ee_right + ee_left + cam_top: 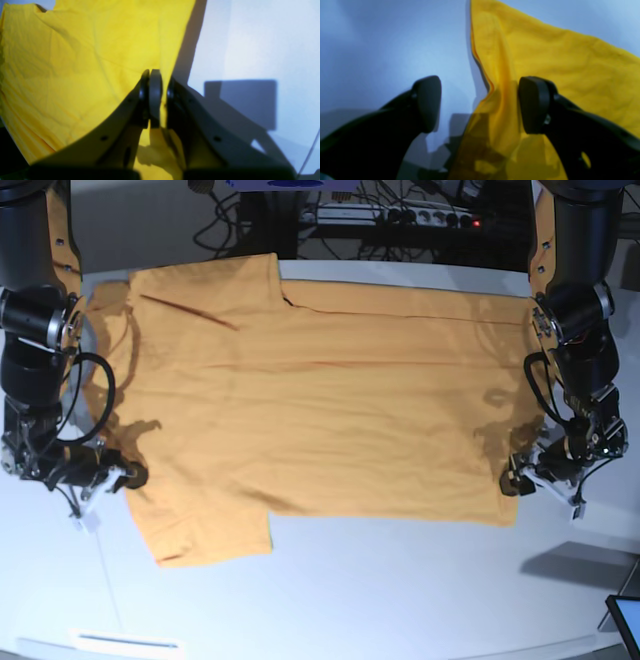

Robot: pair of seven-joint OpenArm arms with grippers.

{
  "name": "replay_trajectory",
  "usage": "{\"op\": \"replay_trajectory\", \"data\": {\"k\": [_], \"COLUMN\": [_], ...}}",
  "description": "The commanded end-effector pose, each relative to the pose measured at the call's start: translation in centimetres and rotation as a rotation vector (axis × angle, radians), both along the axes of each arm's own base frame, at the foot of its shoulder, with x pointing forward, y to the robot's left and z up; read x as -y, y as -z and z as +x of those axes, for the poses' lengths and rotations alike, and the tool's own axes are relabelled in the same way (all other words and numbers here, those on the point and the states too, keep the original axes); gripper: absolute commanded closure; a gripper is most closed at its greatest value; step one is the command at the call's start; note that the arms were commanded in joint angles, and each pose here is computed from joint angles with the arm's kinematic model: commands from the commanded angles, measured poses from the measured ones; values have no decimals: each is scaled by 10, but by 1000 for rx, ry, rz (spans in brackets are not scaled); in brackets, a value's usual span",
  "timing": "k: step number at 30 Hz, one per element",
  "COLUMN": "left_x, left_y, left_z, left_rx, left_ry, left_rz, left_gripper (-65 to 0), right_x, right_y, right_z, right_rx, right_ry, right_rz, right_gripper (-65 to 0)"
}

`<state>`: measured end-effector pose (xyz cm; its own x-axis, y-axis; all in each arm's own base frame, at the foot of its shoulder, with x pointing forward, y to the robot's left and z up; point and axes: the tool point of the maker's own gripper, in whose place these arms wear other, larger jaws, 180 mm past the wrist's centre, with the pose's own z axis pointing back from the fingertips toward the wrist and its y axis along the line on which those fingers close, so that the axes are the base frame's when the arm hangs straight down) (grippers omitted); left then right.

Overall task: Fold the T-shirt properly
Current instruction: 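Close the left gripper on the side edge fabric near the hem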

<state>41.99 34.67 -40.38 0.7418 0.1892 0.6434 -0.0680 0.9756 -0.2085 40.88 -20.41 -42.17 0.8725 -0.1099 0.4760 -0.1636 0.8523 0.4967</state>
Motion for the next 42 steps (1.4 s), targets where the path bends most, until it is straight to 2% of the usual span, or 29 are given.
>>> {"op": "replay_trajectory", "data": {"k": [1,17,28,39,42], "left_x": [-4,48,57,62,74], "left_y": [16,19,13,14,12], "left_z": [-17,5,12,12,13], "left_rx": [-113,-83,-37,-35,-21], "left_ry": [5,58,29,36,89], "left_rz": [39,-33,-119,-132,-148], "left_gripper": [-475,-475,-475,-475,-475], "right_x": [8,8,8,10,11], "right_y": [4,4,5,5,5], "right_z": [-7,-7,-8,-8,-8], "right_rx": [-50,-50,-51,-52,-52], "right_ry": [-27,-27,-27,-26,-25], "right_rz": [-55,-55,-55,-58,-59], "right_gripper": [-3,-3,-3,-3,-3]}}
